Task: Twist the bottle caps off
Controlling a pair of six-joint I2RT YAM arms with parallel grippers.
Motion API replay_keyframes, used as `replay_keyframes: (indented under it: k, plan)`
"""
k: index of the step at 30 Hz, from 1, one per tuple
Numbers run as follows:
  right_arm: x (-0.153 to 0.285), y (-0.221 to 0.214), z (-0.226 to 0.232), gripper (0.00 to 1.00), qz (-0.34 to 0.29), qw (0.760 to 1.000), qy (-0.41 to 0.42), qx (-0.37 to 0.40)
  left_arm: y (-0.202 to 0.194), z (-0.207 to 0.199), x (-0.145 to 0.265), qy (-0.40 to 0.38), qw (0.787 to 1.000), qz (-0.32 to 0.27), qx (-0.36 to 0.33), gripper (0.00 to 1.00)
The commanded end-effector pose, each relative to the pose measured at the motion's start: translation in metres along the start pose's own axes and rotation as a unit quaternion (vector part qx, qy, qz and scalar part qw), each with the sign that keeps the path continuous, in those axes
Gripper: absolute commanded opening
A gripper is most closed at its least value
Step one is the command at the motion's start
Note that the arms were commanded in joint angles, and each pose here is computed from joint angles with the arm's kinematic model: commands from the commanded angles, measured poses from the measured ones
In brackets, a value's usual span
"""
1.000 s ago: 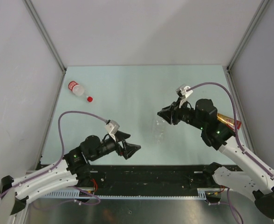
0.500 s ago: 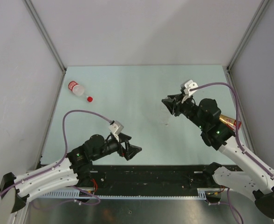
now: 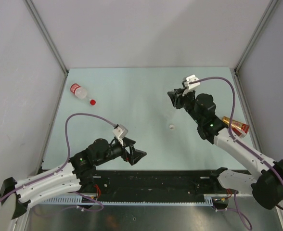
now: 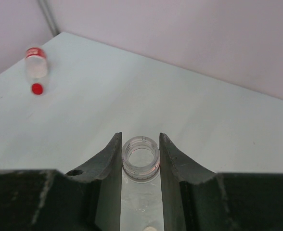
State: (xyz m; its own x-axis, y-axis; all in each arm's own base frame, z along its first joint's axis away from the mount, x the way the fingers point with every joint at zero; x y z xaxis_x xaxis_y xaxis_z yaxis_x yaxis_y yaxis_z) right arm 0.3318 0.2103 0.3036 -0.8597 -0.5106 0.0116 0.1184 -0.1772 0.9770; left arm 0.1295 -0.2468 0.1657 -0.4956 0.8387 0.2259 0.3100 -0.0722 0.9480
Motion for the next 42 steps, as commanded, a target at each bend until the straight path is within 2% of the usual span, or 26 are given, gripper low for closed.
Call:
replay_keyframes:
  k: [1, 7, 16, 17, 21, 26, 32, 35, 42]
  plan:
    - [-0.017, 0.020, -0.027, 0.00, -0.071, 0.996, -0.035, -0.031, 0.005, 0.001, -0.001, 0.007, 1.000, -0.006, -0.003, 0.99]
    - [-0.034, -0.012, -0.054, 0.00, -0.039, 0.996, -0.070, -0.040, -0.003, 0.003, -0.002, 0.010, 1.000, 0.005, -0.001, 0.99]
    - [-0.031, -0.063, -0.082, 0.02, -0.012, 0.989, -0.133, -0.059, -0.016, 0.006, -0.003, 0.014, 1.000, 0.021, 0.006, 0.99]
    - [-0.030, -0.066, -0.083, 0.08, -0.011, 0.989, -0.135, -0.060, -0.016, 0.008, -0.003, 0.021, 1.000, 0.020, 0.008, 0.99]
    - [-0.025, -0.073, -0.085, 0.42, 0.000, 0.988, -0.140, -0.063, -0.018, 0.011, -0.002, 0.029, 0.999, 0.015, 0.016, 0.99]
    - [-0.020, -0.071, -0.078, 0.63, 0.007, 0.990, -0.126, -0.069, -0.018, 0.012, 0.000, 0.034, 0.999, 0.010, 0.026, 0.99]
    - [-0.003, -0.029, -0.048, 0.95, -0.032, 0.994, -0.059, -0.086, -0.019, 0.013, 0.000, 0.037, 0.999, 0.012, 0.028, 0.99]
    - [0.012, -0.003, -0.036, 0.99, -0.062, 0.992, -0.037, -0.100, -0.021, 0.014, -0.002, 0.042, 0.998, 0.015, 0.033, 0.99]
    - [0.042, 0.033, -0.024, 0.99, -0.106, 0.979, -0.025, -0.170, -0.021, 0.028, -0.004, 0.097, 0.992, 0.015, 0.085, 0.99]
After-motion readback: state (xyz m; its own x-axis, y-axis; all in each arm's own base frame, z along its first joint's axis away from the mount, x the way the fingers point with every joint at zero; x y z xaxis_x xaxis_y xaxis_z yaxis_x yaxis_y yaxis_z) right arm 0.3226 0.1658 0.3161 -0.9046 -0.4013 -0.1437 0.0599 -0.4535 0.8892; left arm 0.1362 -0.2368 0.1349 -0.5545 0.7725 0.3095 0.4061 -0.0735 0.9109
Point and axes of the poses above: each gripper's point midway between its finger pads, its own x axis back along the fingers, its own z axis along the line the jaws close on, y = z × x, the point moved 1 cm from there along x, back along the fingers, and after that the axes turned 11 degrees about -x, right-handed, at the moved point
